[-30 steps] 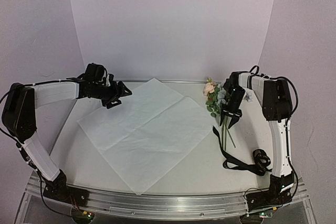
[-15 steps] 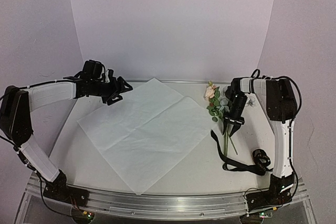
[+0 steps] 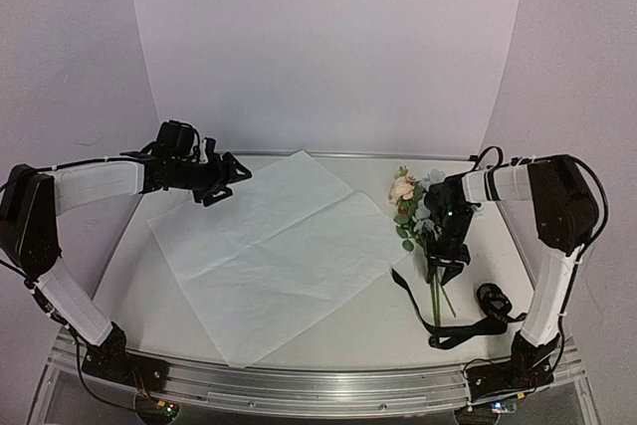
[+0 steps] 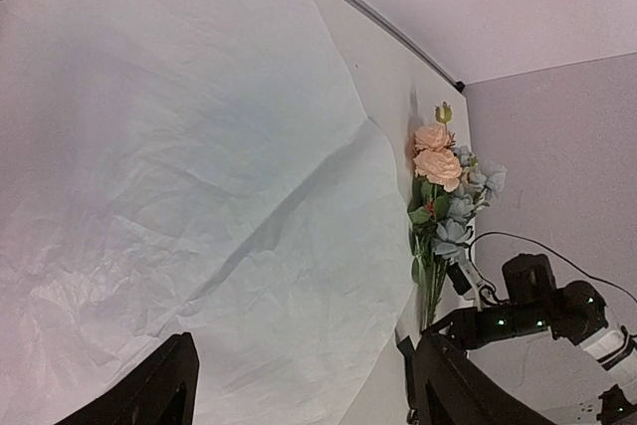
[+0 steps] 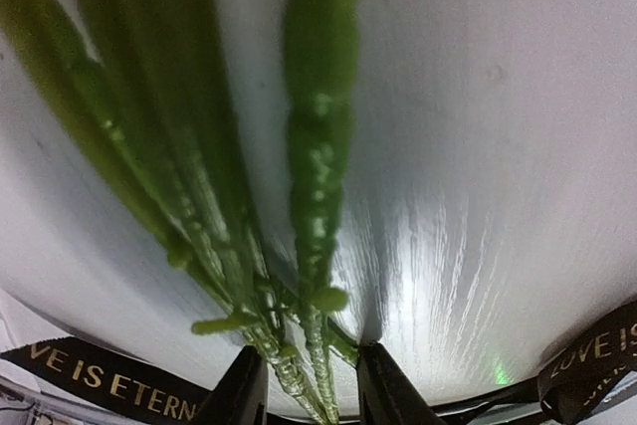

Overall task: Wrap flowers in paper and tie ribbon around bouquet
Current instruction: Pick up the fake flower from the center of the board, then place the fake flower on the flattened wrapping paper.

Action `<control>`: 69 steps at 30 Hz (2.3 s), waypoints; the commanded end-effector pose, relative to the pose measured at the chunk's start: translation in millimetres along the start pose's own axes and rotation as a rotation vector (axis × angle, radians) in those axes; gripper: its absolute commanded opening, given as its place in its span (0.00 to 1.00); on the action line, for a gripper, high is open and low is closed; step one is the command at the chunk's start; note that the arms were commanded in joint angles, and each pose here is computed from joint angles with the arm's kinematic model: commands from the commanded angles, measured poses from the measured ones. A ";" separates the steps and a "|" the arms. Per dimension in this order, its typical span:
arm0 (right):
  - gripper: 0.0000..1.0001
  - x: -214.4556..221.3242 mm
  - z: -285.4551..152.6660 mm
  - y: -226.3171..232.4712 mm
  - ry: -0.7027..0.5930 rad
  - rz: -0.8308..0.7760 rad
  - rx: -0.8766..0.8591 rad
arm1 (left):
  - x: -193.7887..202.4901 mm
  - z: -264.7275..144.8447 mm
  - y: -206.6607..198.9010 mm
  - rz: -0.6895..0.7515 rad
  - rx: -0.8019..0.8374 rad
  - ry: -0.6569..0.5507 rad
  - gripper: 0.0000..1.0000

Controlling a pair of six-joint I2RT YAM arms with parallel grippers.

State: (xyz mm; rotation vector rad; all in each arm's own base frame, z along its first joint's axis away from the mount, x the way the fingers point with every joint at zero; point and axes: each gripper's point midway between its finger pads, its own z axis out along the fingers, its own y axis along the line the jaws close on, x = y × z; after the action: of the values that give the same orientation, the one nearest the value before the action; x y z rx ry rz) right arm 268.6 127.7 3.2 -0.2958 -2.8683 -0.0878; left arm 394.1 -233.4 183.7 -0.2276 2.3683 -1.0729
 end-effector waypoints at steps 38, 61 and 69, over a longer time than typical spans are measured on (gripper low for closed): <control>0.00 -26.4 -87.4 33.5 -0.295 -0.205 -0.058 | 55.7 18.9 88.2 -0.062 -0.175 0.051 0.73; 0.00 -32.3 -123.3 123.6 -0.369 -0.176 -0.242 | 108.2 72.7 92.3 -0.138 -0.200 0.135 0.70; 0.00 -58.9 -117.5 205.6 -0.439 -0.195 -0.339 | 112.0 66.7 73.7 -0.168 -0.161 0.094 0.70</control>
State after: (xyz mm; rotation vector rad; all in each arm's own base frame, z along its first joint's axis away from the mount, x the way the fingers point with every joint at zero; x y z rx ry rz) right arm 368.7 268.1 102.1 -0.0759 -3.2377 -0.4899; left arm 335.2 -267.2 35.3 -0.3982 2.6226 -0.9594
